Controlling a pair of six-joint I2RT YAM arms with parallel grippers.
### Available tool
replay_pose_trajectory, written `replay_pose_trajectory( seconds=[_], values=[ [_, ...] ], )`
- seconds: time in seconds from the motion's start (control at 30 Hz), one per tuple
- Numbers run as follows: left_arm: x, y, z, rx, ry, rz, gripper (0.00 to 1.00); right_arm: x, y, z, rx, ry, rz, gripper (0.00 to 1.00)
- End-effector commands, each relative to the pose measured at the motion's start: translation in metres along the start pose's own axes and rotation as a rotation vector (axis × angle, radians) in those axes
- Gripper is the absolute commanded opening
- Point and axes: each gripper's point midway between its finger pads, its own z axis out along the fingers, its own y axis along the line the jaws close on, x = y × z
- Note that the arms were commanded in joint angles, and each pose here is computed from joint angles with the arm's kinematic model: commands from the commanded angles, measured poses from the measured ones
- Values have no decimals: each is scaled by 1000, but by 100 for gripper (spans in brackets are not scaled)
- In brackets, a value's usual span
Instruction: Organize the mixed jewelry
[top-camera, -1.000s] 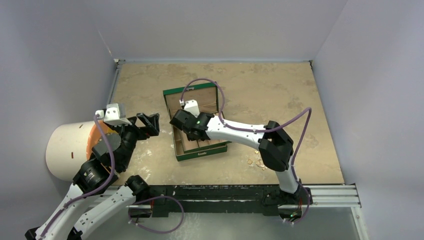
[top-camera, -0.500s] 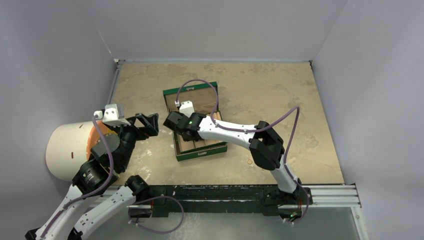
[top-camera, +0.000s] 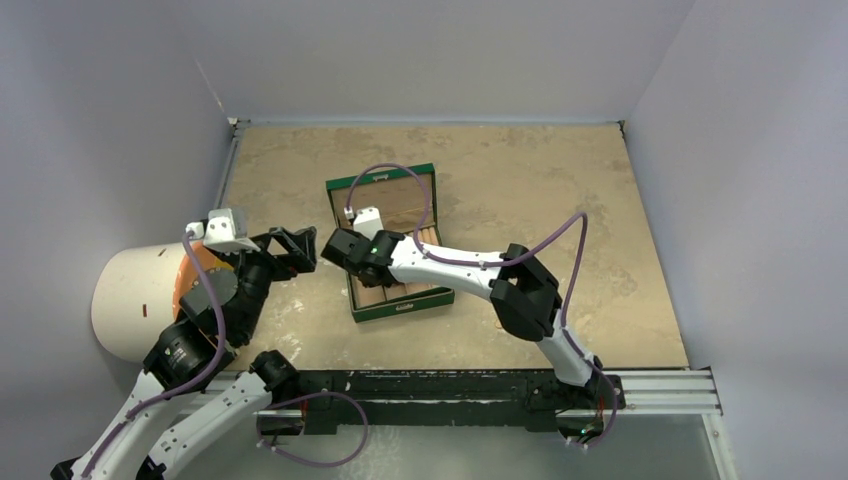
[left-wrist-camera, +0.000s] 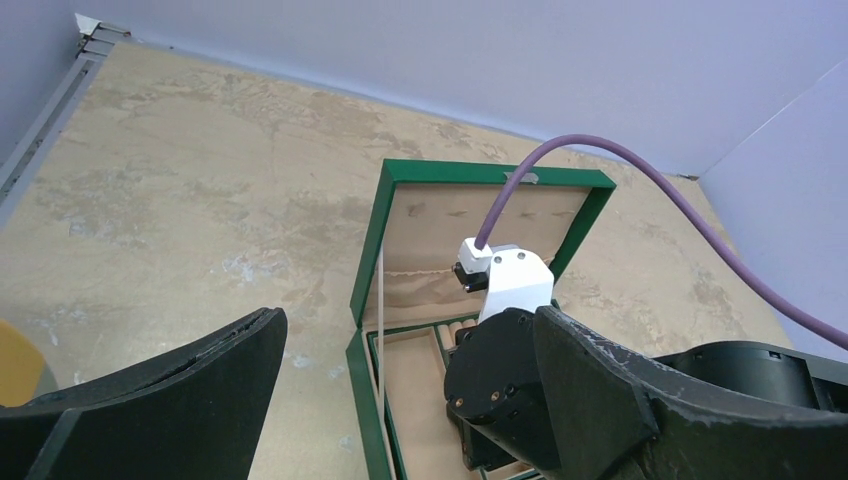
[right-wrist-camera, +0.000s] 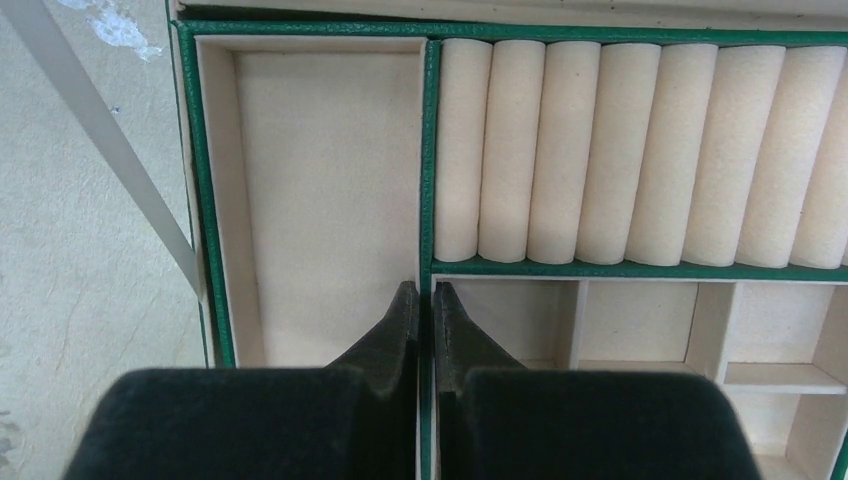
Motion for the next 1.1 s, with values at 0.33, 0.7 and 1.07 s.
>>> replay_pose_trajectory(
  seconds=[0.33, 0.7, 1.07],
  values=[
    [-10, -5, -1, 24, -34, -38, 94, -12, 31, -10, -83, -33, 75, 0],
    [-10, -5, -1, 23, -32, -36, 94, -2, 39, -3, -98, 9, 86, 0],
    [-7, -5, 2, 15, -23, -27, 94, -5, 24, -16, -79, -4, 91, 27]
  ],
)
